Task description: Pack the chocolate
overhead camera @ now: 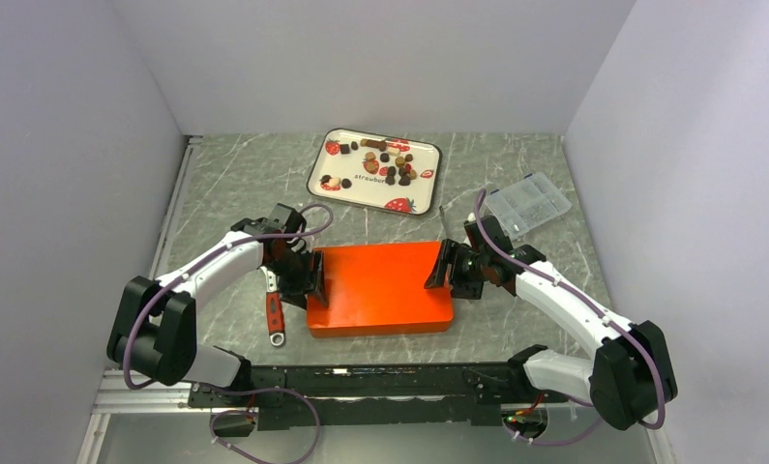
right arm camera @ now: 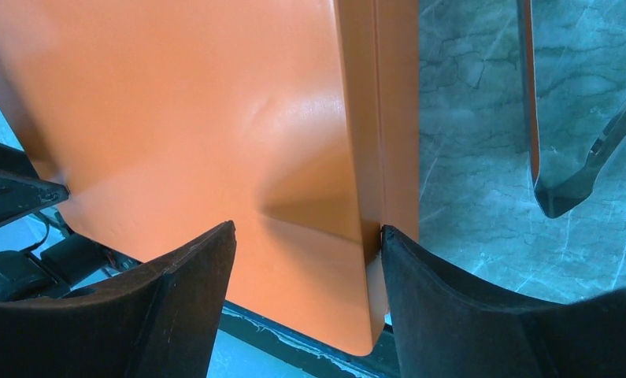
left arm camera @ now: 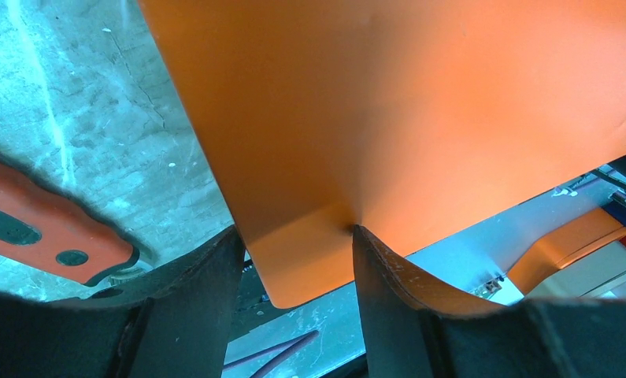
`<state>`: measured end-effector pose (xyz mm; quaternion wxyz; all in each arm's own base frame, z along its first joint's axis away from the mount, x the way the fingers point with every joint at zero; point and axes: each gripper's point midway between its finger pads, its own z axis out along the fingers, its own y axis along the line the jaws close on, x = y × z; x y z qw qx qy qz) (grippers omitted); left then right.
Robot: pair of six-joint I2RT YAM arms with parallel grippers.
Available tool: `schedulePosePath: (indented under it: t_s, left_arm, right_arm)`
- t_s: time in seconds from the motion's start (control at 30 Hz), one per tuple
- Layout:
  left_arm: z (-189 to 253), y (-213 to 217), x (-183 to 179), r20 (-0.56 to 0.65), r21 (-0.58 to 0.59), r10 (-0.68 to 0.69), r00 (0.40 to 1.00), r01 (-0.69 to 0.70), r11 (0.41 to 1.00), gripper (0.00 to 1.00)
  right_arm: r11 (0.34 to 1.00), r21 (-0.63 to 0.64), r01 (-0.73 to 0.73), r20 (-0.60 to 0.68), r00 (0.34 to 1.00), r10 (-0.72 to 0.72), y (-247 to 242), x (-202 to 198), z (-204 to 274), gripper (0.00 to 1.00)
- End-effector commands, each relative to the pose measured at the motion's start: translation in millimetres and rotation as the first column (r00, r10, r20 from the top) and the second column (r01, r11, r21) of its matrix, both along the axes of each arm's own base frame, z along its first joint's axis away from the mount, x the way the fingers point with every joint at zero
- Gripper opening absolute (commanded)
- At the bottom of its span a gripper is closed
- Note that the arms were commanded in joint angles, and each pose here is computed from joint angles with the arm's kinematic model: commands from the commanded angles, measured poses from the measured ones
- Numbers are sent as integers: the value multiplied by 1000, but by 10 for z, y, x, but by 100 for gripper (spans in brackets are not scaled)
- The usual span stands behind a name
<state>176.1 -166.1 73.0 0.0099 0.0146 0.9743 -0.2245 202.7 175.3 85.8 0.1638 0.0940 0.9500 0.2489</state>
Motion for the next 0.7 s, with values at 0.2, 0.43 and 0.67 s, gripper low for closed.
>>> schedulePosePath:
  t_s: [0.2, 0.43, 0.67]
  left_arm:
    - [19, -135, 248, 100, -42, -2, 995, 6, 999, 58]
    - [4, -145, 248, 97, -47, -1, 995, 6, 999, 58]
    - [17, -145, 251, 99, -47, -4, 995, 9, 999, 58]
  right_arm:
    - [1000, -18, 18, 43, 999, -17, -108, 55, 176, 75]
    - [997, -59, 43, 57, 998, -40, -231, -9, 289, 74]
    - [994, -83, 65, 19, 998, -64, -339, -213, 205, 48]
